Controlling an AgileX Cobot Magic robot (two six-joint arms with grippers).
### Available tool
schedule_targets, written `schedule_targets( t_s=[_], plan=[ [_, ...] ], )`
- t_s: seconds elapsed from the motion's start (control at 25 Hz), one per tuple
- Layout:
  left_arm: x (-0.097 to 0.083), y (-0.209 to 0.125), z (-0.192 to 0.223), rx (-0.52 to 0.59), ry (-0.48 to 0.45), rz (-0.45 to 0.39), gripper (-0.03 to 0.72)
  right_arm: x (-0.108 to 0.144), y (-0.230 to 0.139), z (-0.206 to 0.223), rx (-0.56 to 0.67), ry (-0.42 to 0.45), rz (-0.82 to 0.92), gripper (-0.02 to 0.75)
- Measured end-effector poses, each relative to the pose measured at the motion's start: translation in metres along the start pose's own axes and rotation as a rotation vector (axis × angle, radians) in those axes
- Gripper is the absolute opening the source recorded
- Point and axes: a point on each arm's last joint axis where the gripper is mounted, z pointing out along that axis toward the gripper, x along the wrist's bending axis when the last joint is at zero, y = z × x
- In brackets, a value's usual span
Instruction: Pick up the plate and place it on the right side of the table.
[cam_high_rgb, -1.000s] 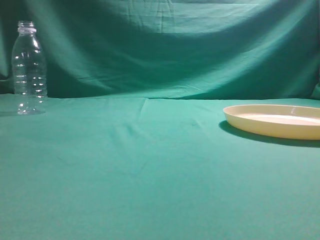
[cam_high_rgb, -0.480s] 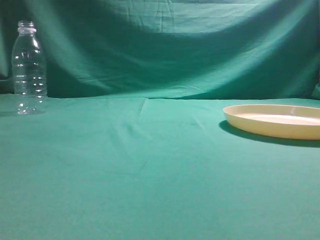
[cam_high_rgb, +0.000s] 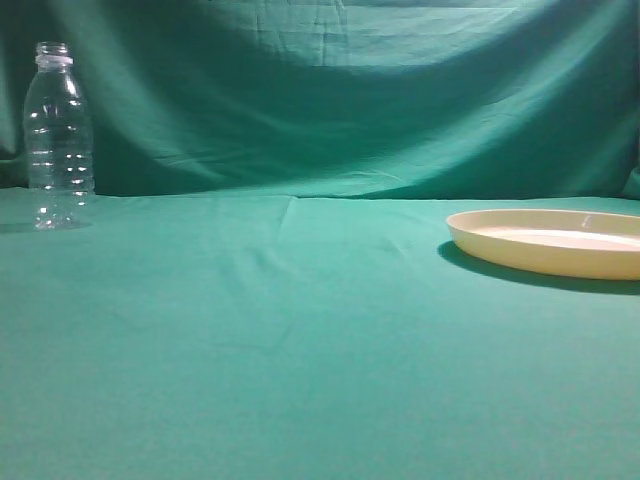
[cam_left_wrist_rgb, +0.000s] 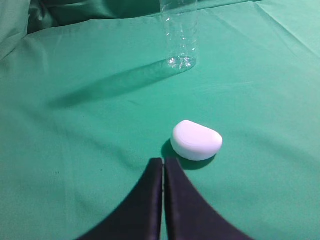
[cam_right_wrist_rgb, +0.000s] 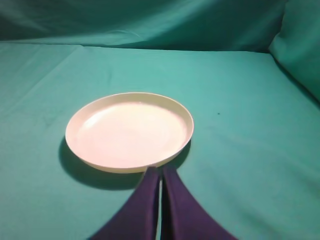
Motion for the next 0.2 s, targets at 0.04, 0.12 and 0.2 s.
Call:
schedule_targets(
  t_s=[0.04, 0.12, 0.2],
  plan=[
    [0.0, 0.0, 0.0, 0.0, 0.0, 0.0, 0.0, -0.0001, -0.0018, 0.0, 0.02, -0.001, 0.0, 0.0],
    [0.0, 0.0, 0.0, 0.0, 0.0, 0.0, 0.0, -0.0001, -0.0035, 0.0, 0.036, -0.002, 0.002, 0.0],
    [0.0, 0.0, 0.0, 0.0, 0.0, 0.0, 0.0, -0.0001, -0.0035, 0.0, 0.036, -0.002, 0.002, 0.0]
  ],
)
